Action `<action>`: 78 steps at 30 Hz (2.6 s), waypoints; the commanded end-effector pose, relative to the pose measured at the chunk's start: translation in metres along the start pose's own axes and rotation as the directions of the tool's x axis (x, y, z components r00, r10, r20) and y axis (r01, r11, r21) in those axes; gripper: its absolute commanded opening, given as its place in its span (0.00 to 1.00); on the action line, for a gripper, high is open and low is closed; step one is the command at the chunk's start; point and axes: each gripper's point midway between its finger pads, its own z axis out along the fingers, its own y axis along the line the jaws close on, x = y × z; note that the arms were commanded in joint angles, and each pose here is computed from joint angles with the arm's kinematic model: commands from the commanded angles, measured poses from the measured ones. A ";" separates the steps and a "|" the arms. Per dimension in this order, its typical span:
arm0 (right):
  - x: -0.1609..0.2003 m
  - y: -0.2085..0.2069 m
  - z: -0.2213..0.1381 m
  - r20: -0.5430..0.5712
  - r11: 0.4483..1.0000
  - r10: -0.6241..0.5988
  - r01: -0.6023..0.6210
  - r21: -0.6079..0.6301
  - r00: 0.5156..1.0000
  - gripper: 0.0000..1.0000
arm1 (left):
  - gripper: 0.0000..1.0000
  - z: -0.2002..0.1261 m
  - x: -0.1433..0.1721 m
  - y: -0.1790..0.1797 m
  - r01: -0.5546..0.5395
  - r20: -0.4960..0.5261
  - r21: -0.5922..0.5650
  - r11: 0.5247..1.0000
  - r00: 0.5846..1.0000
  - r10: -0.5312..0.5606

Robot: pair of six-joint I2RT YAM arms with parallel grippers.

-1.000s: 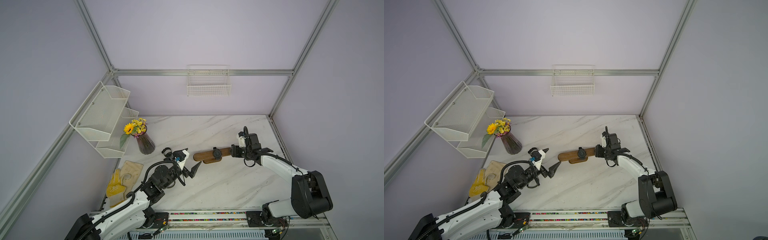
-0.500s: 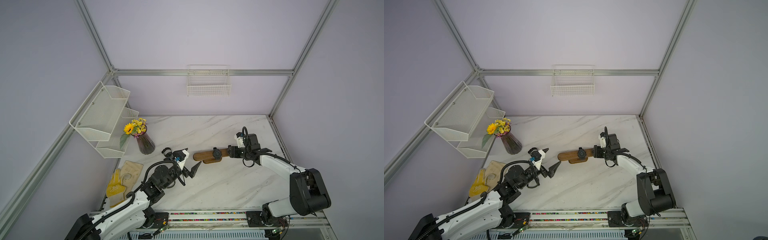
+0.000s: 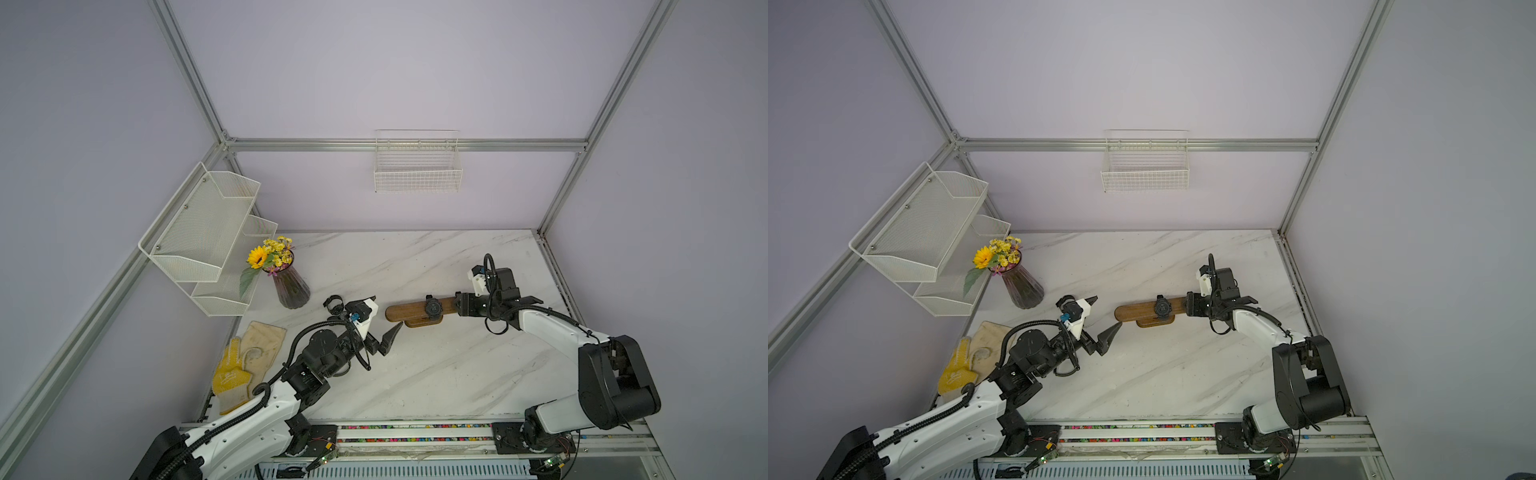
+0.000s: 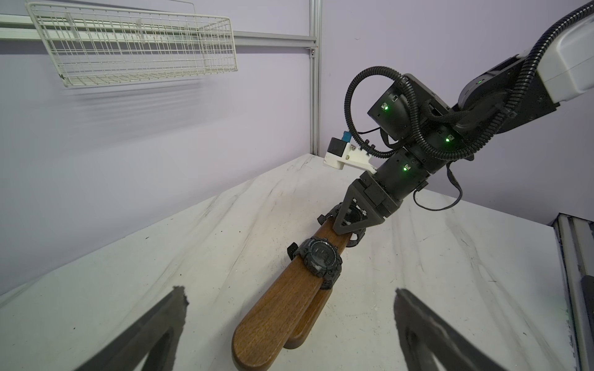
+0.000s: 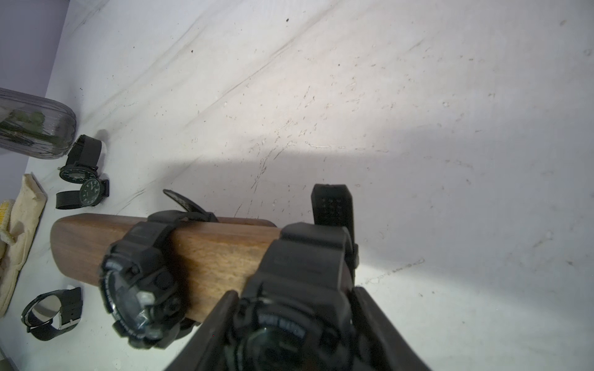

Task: Place watch on stand
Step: Place the watch on the stand.

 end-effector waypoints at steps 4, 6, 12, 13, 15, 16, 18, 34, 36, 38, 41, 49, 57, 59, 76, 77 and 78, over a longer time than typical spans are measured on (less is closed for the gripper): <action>-0.004 0.010 0.000 0.012 1.000 -0.024 0.024 0.002 1.000 0.47 | 1.00 -0.002 0.002 0.000 0.012 0.024 0.005 1.000 1.000 -0.012; -0.006 0.010 -0.001 0.018 0.999 -0.028 0.028 0.019 0.999 0.50 | 1.00 -0.002 0.003 0.001 0.011 0.021 0.003 1.000 1.000 -0.011; -0.010 0.014 -0.002 0.024 0.998 -0.047 0.046 0.037 0.999 0.55 | 1.00 -0.002 0.004 0.002 0.010 0.018 -0.001 1.000 1.000 -0.010; -0.010 0.014 -0.003 0.025 0.998 -0.049 0.048 0.040 0.998 0.55 | 1.00 -0.002 0.004 0.002 0.011 0.017 -0.002 1.000 1.000 -0.011; -0.010 0.015 -0.002 0.022 0.998 -0.052 0.051 0.045 0.998 0.57 | 1.00 -0.002 0.004 0.002 0.011 0.017 -0.003 1.000 1.000 -0.011; -0.011 0.015 -0.003 0.024 0.997 -0.055 0.054 0.048 0.998 0.58 | 1.00 -0.002 0.004 0.003 0.011 0.016 -0.005 1.000 1.000 -0.011; -0.010 0.015 -0.002 0.022 0.997 -0.060 0.059 0.054 0.998 0.59 | 1.00 -0.002 0.003 0.003 0.011 0.020 -0.006 1.000 1.000 -0.011; -0.014 0.017 -0.012 0.022 0.992 -0.086 0.084 0.097 0.996 0.65 | 1.00 -0.002 0.004 0.004 0.013 0.019 -0.008 1.000 1.000 -0.013; -0.013 0.016 -0.012 0.021 0.990 -0.091 0.088 0.110 0.996 0.68 | 1.00 -0.002 0.004 0.004 0.014 0.019 -0.007 1.000 1.000 -0.014; -0.013 0.015 -0.012 0.022 0.989 -0.094 0.090 0.118 0.995 0.68 | 1.00 -0.002 0.004 0.004 0.015 0.019 -0.007 1.000 1.000 -0.015; -0.013 0.012 -0.013 0.019 0.982 -0.107 0.103 0.156 0.994 0.67 | 1.00 -0.002 0.004 0.004 0.017 0.019 -0.008 1.000 1.000 -0.017; -0.017 0.023 -0.015 0.013 0.969 -0.159 0.154 0.196 0.987 0.59 | 1.00 -0.001 0.006 0.004 0.016 0.013 -0.002 1.000 1.000 -0.016; -0.014 0.028 -0.008 -0.004 0.966 -0.176 0.173 0.190 0.984 0.54 | 1.00 -0.001 0.007 0.003 0.017 0.009 0.001 1.000 1.000 -0.017; -0.013 0.029 -0.006 -0.009 0.968 -0.173 0.171 0.185 0.985 0.54 | 1.00 -0.001 0.007 0.004 0.019 0.006 -0.002 1.000 1.000 -0.019; -0.011 0.021 -0.004 -0.022 0.959 -0.168 0.168 0.226 0.986 0.66 | 1.00 -0.001 0.007 0.005 0.020 0.008 -0.003 1.000 1.000 -0.020; -0.012 0.021 -0.004 -0.020 0.959 -0.167 0.168 0.227 0.986 0.65 | 1.00 -0.001 0.008 0.005 0.020 0.005 -0.004 1.000 1.000 -0.020; -0.012 0.022 -0.005 -0.018 0.960 -0.167 0.167 0.227 0.986 0.65 | 1.00 -0.001 0.009 0.005 0.021 0.003 -0.002 1.000 1.000 -0.021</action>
